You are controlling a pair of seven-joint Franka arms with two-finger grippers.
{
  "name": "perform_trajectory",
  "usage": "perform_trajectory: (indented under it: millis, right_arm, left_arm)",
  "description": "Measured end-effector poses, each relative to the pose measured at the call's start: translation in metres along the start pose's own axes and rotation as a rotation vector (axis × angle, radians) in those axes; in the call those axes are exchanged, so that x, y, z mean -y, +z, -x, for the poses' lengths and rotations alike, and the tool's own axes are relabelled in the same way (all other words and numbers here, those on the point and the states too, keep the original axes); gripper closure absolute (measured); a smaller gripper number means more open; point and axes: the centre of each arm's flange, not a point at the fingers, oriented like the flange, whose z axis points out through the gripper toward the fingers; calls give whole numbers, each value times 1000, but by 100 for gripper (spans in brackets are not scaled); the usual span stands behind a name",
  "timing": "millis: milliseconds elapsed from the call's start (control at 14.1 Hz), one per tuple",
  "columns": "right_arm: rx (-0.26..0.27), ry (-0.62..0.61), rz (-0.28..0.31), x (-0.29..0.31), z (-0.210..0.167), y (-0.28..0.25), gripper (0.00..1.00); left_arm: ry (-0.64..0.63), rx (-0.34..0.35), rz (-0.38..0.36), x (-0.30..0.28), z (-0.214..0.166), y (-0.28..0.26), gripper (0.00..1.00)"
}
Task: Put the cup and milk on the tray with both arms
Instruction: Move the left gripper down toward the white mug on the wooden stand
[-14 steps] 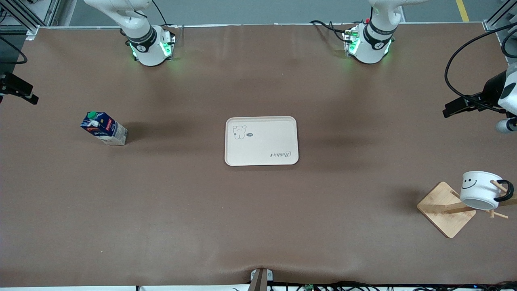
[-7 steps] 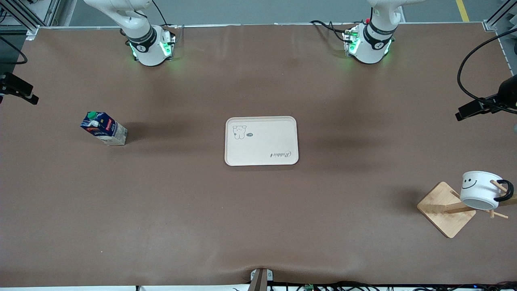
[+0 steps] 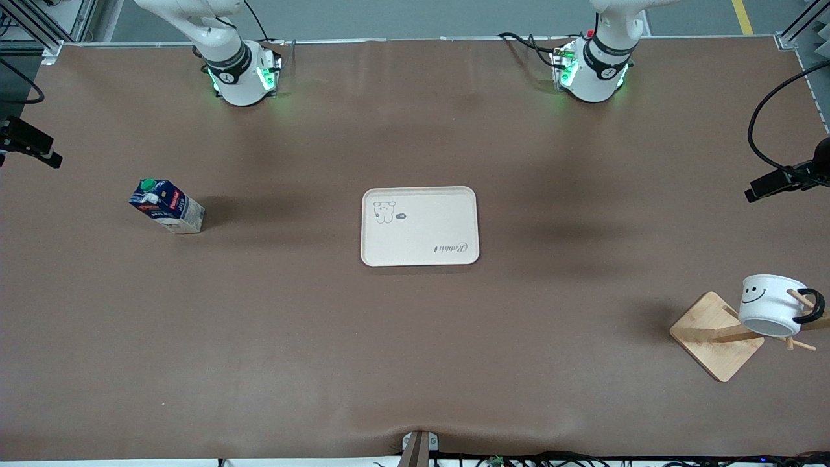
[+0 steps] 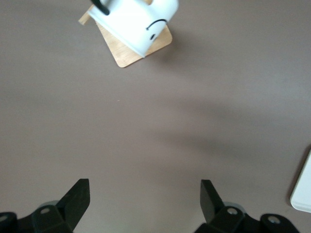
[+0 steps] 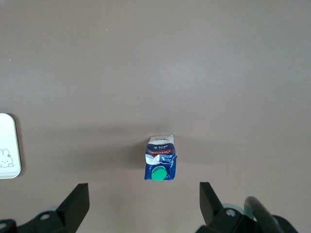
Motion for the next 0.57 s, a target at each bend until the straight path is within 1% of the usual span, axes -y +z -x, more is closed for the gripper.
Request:
perform_trajectory:
  millis: [213,567]
  right_arm:
    - [0,0,0,0,0,0,0]
    - [0,0,0,0,0,0,0]
  left_arm:
    - [15,-3,4,5,-15,14,0]
    - [45,24,7,-2,-36,35,0]
